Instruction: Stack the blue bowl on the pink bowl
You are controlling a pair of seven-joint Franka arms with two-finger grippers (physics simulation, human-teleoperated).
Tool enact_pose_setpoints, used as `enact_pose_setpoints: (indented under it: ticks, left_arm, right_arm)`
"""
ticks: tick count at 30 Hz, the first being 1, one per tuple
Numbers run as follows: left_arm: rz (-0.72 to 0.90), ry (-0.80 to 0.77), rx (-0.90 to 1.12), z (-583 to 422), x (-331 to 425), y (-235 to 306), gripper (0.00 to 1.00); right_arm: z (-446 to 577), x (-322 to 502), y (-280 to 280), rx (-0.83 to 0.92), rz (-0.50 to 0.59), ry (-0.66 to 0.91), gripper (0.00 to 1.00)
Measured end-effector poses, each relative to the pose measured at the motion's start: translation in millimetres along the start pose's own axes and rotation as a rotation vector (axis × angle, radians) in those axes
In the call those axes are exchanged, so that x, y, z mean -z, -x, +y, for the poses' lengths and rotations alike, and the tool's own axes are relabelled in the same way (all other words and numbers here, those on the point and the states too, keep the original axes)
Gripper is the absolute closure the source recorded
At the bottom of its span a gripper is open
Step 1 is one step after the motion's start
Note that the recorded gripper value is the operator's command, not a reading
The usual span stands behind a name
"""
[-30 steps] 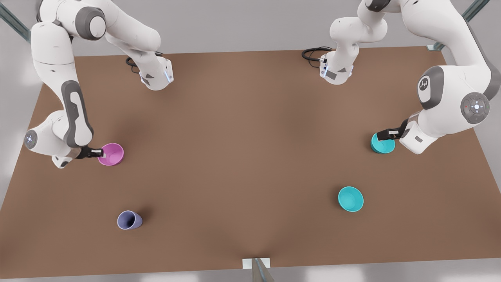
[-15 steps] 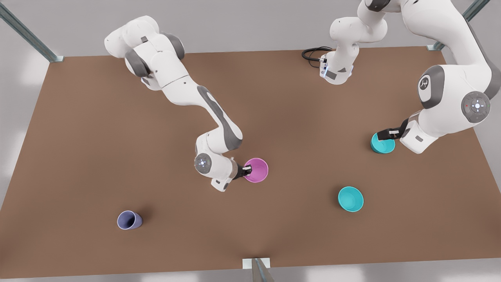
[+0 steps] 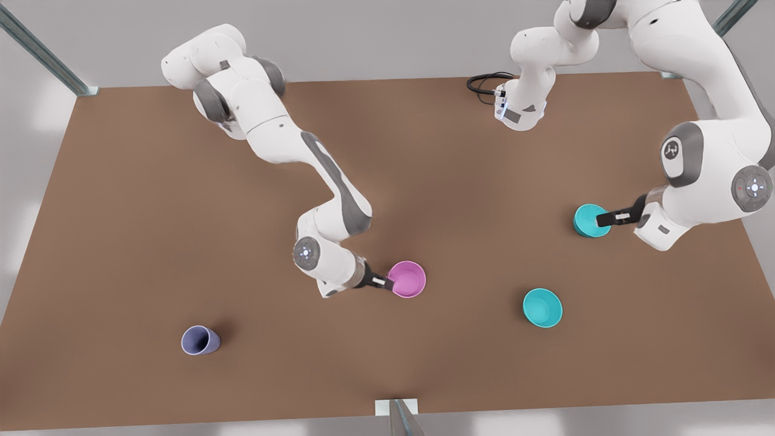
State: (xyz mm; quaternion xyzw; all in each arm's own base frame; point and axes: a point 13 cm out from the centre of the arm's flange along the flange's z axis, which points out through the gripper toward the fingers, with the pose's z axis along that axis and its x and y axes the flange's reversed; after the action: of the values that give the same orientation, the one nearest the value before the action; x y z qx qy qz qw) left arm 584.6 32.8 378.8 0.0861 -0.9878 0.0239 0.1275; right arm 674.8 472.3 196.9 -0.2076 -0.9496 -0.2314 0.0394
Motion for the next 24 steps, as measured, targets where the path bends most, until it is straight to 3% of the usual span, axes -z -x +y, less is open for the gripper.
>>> enact_pose_setpoints:
  ticks: [3, 5, 7, 11, 14, 23, 24]
  left_arm:
    - [0.076, -0.074, 0.145, 99, -49, 12, 0.0]
    - [0.169, -0.108, 0.263, 182, -120, -16, 0.0]
    - [0.221, -0.136, 0.318, 230, -189, -48, 0.0]
    - [0.18, -0.168, 0.237, 229, -259, -46, 0.0]
    - [0.125, -0.199, 0.188, 232, -291, -33, 0.0]
    - [0.05, -0.28, 0.053, 210, -328, -30, 0.0]
    - [0.042, -0.282, 0.036, 207, -328, -28, 0.15]
  right_arm:
    - [-53, 100, 63, -0.152, 0.033, -0.024, 0.0]
    - [-143, 183, 130, -0.26, 0.047, -0.064, 0.0]
    - [-199, 291, 155, -0.206, -0.026, -0.162, 0.0]
    - [-202, 432, 70, 0.023, -0.088, -0.338, 0.0]
    - [-244, 459, 9, 0.114, -0.048, -0.417, 0.0]
    - [-262, 451, -1, 0.326, -0.05, -0.496, 0.0]
    - [-260, 450, -2, 0.346, -0.048, -0.498, 0.0]
